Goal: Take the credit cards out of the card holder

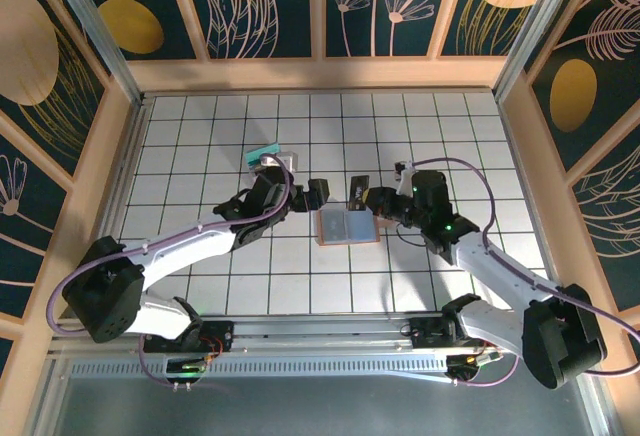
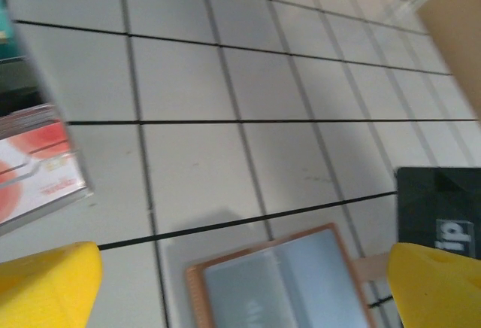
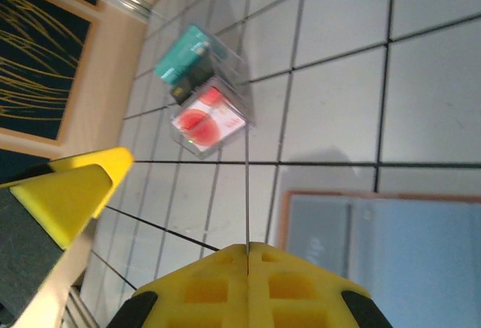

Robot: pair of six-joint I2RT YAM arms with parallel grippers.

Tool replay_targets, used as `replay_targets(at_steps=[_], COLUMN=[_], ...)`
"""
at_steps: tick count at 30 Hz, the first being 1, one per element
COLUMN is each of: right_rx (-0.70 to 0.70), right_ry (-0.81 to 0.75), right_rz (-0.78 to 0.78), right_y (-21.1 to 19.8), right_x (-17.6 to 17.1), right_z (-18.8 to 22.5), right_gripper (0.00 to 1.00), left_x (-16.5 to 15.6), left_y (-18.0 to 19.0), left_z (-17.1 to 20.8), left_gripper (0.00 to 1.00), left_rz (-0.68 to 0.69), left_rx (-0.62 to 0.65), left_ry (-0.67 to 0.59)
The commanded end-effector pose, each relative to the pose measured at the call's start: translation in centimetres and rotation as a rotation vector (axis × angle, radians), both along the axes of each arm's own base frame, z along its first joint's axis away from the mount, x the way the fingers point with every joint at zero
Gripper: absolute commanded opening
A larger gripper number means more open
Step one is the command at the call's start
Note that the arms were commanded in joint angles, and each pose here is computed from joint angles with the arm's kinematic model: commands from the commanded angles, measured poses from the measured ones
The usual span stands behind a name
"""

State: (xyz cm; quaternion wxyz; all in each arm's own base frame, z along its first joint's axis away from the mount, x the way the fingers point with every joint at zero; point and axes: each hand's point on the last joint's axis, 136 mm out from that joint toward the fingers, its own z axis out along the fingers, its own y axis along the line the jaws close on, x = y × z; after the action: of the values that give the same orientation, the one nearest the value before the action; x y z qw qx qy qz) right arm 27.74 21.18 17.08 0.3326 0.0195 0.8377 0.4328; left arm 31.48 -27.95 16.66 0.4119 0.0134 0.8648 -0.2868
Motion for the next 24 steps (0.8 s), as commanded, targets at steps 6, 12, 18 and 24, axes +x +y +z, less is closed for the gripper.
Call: replay_targets(at_steps=[6, 12, 18, 24], right_rx=[0.185, 0.242, 0.277, 0.299], right_ry=[-0.208, -0.245, -0.264, -0.271], right_rz=[0.094, 0.144, 0.176, 0.209], right_y=[1.5, 2.0, 2.4, 2.8], right_x=[-0.5, -1.3, -1.7, -2.1], right_z=[7.3, 9.3, 10.4, 10.8], right_gripper=[0.00, 0.00, 0.00, 0.00], left_x=[-1.7, -2.6, -3.2, -3.4], left_y=[-3.4, -4.8, -6.1, -6.7], left_z=[5.4, 7.0, 8.6, 9.1], left_gripper=[0.93, 0.85, 0.80, 0.65], left_rz=[-0.254, -0.357, -0.439, -0.478], left_rx=[-0.352, -0.426, -0.500, -0.518], left_ry=[-0.084, -0.101, -0.112, -0.119])
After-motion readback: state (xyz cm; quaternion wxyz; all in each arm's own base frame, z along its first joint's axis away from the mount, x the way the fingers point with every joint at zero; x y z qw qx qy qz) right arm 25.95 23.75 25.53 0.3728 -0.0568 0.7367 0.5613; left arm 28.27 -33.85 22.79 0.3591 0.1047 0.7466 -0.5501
